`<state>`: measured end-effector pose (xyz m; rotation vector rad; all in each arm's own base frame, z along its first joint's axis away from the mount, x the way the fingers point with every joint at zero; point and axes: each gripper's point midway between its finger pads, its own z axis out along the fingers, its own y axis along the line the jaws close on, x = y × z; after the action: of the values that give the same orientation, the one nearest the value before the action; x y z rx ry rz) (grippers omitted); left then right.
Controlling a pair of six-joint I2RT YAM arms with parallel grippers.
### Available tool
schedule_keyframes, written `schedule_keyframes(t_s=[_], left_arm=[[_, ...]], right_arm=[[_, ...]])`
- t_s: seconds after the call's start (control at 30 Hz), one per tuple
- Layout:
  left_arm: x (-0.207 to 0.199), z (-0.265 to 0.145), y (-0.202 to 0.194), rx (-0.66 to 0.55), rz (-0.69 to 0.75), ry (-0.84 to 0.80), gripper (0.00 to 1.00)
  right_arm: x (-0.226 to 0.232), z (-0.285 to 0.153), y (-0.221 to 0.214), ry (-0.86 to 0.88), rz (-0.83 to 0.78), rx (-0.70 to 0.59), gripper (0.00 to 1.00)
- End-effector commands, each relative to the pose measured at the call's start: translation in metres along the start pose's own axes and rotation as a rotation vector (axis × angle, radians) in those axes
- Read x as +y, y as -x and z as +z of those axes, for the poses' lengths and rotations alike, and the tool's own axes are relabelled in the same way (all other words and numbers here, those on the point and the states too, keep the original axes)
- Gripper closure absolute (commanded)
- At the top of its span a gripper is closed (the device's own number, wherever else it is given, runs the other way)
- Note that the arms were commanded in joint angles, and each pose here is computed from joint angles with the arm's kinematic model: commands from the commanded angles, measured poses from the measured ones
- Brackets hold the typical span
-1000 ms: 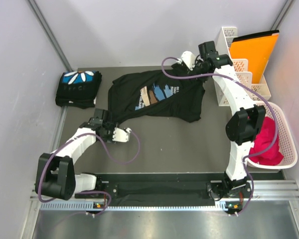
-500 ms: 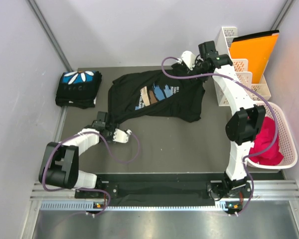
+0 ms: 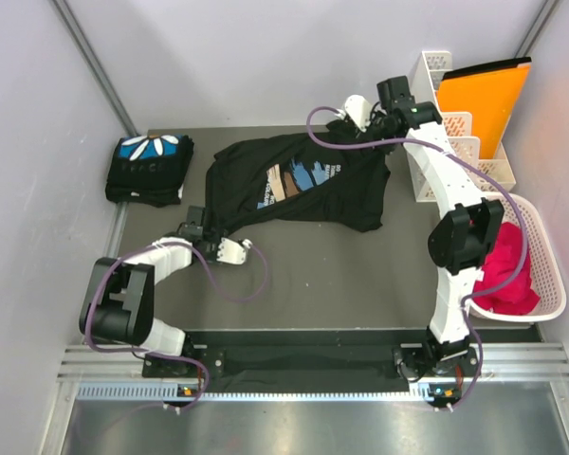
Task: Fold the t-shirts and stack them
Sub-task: Flatten the tshirt out
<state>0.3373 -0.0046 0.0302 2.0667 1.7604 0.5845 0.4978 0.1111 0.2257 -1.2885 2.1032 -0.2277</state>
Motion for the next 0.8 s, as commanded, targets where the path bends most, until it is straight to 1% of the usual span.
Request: schedule_keyframes(t_s=[0.0, 0.03, 0.1, 0.13, 0.17, 0.27, 0.3, 0.37, 0.57, 0.63, 0.77], left_arm=[[-0.028, 0.006, 0.013, -0.079, -0.020, -0.134, 0.58], [-0.026, 0.006, 0.013, -0.078, -0.023, -0.136, 0.63], [-0.029, 0.006, 0.013, -0.077, -0.032, -0.169, 0.82], [-0.023, 0.005, 0.013, -0.074, -0.047, -0.169, 0.94], [-0.023, 0.005, 0.013, -0.073, -0.057, -0.177, 1.00], [-0.013, 0.002, 0.013, -0.081, -0.090, -0.173, 1.00], [-0.010, -0.002, 0.017, -0.108, -0.099, -0.168, 1.00], [0.008, -0.009, 0.019, -0.125, -0.130, -0.134, 1.00], [0.056, -0.053, 0.029, -0.204, -0.185, -0.076, 1.00], [0.077, -0.070, 0.030, -0.229, -0.212, -0.018, 1.00], [0.104, -0.095, 0.027, -0.232, -0.226, 0.079, 1.00]], right_arm=[[-0.019, -0.006, 0.013, -0.057, -0.014, -0.042, 1.00], [-0.018, -0.004, 0.013, -0.055, -0.017, -0.042, 1.00], [-0.023, -0.005, 0.008, -0.076, -0.018, -0.019, 1.00], [-0.023, -0.006, 0.008, -0.076, -0.021, -0.019, 1.00], [-0.024, -0.006, 0.009, -0.077, -0.021, -0.020, 1.00], [-0.026, -0.007, 0.004, -0.080, -0.020, -0.012, 1.00], [-0.027, -0.007, 0.002, -0.079, -0.017, -0.007, 1.00], [-0.028, -0.009, 0.000, -0.080, -0.013, -0.005, 1.00], [-0.033, -0.023, -0.006, -0.102, -0.017, 0.001, 1.00], [-0.037, -0.031, -0.007, -0.116, -0.015, -0.005, 1.00], [-0.045, -0.045, -0.011, -0.148, -0.025, -0.007, 1.00]])
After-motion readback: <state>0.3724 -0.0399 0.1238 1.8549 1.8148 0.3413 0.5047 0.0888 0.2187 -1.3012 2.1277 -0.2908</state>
